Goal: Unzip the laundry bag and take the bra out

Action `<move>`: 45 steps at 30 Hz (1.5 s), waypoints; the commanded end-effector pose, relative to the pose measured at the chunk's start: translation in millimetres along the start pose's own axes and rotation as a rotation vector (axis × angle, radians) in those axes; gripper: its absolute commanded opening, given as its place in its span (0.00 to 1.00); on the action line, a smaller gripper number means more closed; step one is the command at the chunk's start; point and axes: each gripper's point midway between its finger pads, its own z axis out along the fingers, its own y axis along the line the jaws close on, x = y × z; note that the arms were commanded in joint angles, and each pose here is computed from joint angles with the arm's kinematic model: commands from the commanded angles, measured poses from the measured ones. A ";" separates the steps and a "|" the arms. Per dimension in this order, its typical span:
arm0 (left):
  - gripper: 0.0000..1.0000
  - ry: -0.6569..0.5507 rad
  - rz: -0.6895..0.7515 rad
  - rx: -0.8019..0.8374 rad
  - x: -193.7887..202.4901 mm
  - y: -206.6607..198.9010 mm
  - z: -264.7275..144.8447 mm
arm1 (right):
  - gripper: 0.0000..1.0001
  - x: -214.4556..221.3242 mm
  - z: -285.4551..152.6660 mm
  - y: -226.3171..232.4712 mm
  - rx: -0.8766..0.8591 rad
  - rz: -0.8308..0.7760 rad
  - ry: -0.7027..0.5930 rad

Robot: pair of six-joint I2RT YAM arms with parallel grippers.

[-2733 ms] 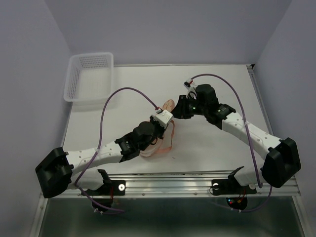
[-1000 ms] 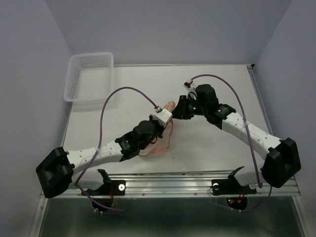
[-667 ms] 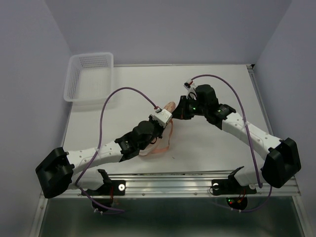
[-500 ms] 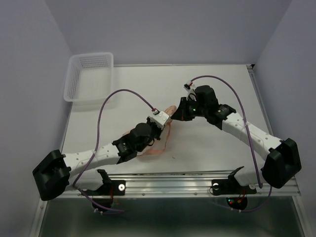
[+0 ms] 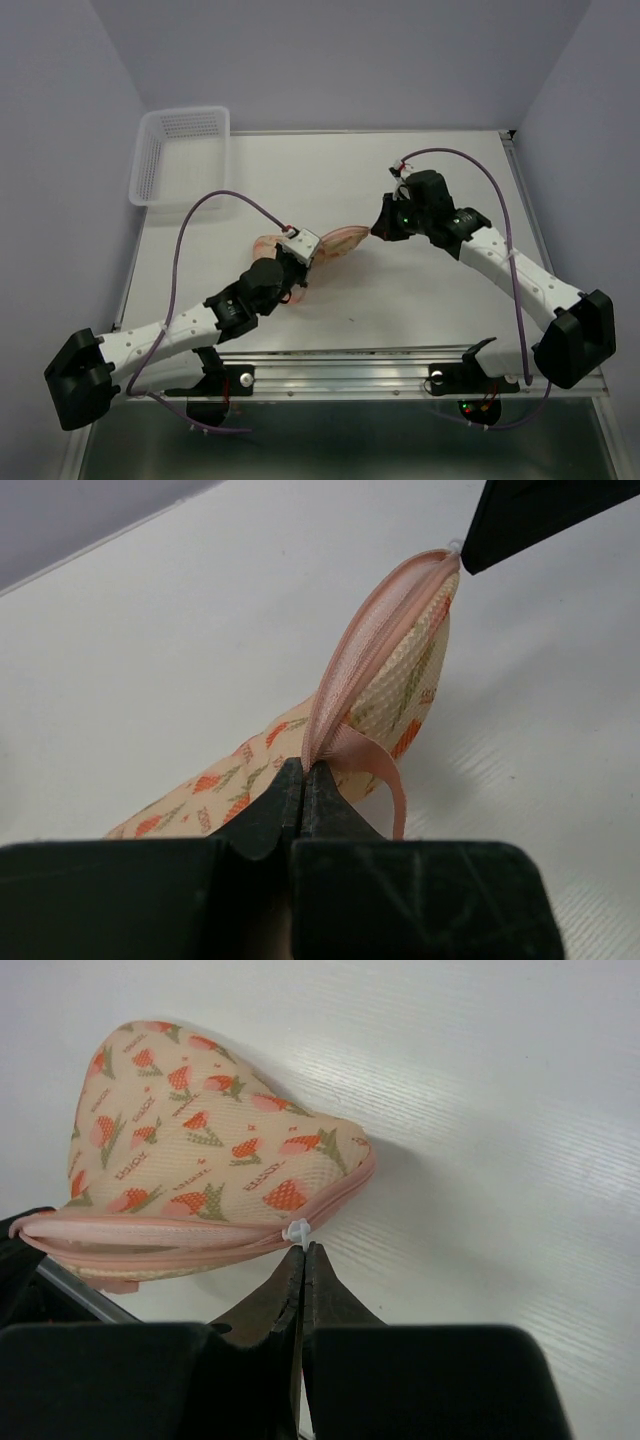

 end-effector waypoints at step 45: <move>0.86 -0.027 0.141 0.386 -47.2 -96.1 79.9 | 0.01 -13.1 -14.7 28.6 -0.132 -0.079 -0.067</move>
